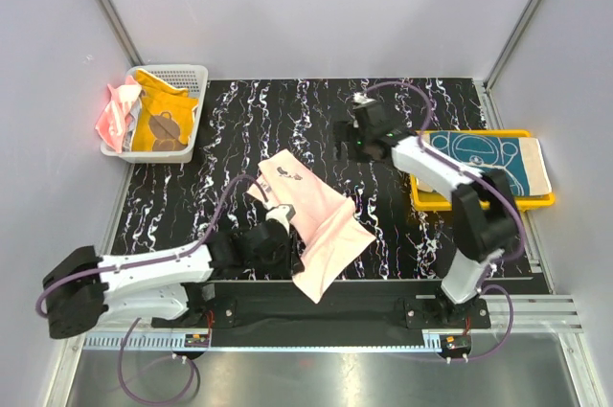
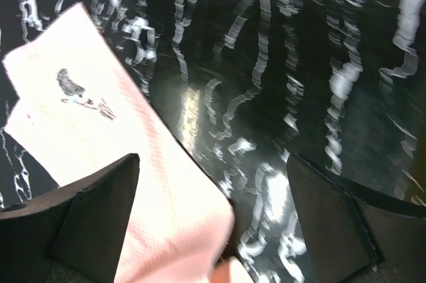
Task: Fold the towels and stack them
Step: Move the towel to the center of the board, then flatten out the crumpled towel
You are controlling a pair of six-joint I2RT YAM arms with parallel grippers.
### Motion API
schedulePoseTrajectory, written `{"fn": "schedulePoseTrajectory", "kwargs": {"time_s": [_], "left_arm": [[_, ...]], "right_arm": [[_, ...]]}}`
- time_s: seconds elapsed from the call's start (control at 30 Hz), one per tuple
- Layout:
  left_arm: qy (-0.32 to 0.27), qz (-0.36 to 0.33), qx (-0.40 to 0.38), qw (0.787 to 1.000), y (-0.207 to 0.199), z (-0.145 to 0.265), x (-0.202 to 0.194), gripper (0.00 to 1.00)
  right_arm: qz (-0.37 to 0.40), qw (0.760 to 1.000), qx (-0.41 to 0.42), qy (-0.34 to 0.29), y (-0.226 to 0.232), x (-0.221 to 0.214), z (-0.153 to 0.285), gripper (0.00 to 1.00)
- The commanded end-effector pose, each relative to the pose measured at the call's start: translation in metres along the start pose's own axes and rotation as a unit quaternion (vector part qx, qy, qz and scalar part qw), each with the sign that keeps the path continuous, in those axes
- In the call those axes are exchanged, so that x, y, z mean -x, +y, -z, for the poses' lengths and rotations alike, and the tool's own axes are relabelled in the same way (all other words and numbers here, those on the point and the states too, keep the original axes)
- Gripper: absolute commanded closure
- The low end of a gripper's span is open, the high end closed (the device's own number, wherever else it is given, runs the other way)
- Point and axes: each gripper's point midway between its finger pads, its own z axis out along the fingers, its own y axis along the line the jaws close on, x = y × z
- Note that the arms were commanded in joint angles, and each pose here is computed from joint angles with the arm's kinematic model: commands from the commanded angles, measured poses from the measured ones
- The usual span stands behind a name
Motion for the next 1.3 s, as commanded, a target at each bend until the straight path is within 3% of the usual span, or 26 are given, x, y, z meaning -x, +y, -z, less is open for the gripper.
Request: {"fn": "schedulePoseTrajectory", "kwargs": {"time_s": [0.0,0.07,0.1,0.23,0.27,0.43,0.57,0.8,1.0,1.27], "left_arm": [[-0.058,0.03,0.001,0.998,-0.015,0.022,0.033,0.63],[-0.104,0.048,0.058,0.992,0.003,0.032,0.054,0.53],[-0.129,0.057,0.065,0.988,0.002,0.04,0.069,0.51],[-0.216,0.134,0.093,0.963,0.036,0.057,0.128,0.5],[-0.225,0.18,0.096,0.953,0.058,0.06,0.145,0.5],[-0.261,0.27,0.103,0.921,0.109,0.05,0.183,0.54],[-0.229,0.306,0.135,0.914,0.137,0.019,0.191,0.57],[-0.204,0.337,0.162,0.905,0.164,-0.01,0.196,0.59],[-0.212,0.331,0.191,0.899,0.174,-0.01,0.204,0.6],[-0.204,0.33,0.25,0.887,0.196,-0.014,0.199,0.6]], "right_arm": [[0.031,0.995,0.083,-0.043,0.051,0.048,-0.018,0.03],[0.044,0.993,0.109,-0.02,0.065,0.041,-0.044,0.08],[0.049,0.99,0.126,-0.034,0.078,0.057,-0.045,0.11],[0.073,0.987,0.145,-0.007,0.097,0.052,-0.081,0.19],[0.08,0.986,0.147,-0.006,0.1,0.052,-0.085,0.19],[0.106,0.981,0.165,0.007,0.123,0.048,-0.111,0.28],[0.134,0.978,0.161,0.026,0.135,0.035,-0.126,0.35],[0.17,0.974,0.144,0.037,0.149,0.014,-0.147,0.39],[0.207,0.975,0.07,0.033,0.139,0.003,-0.163,0.39],[0.211,0.976,0.047,0.032,0.133,0.002,-0.172,0.39]]}}
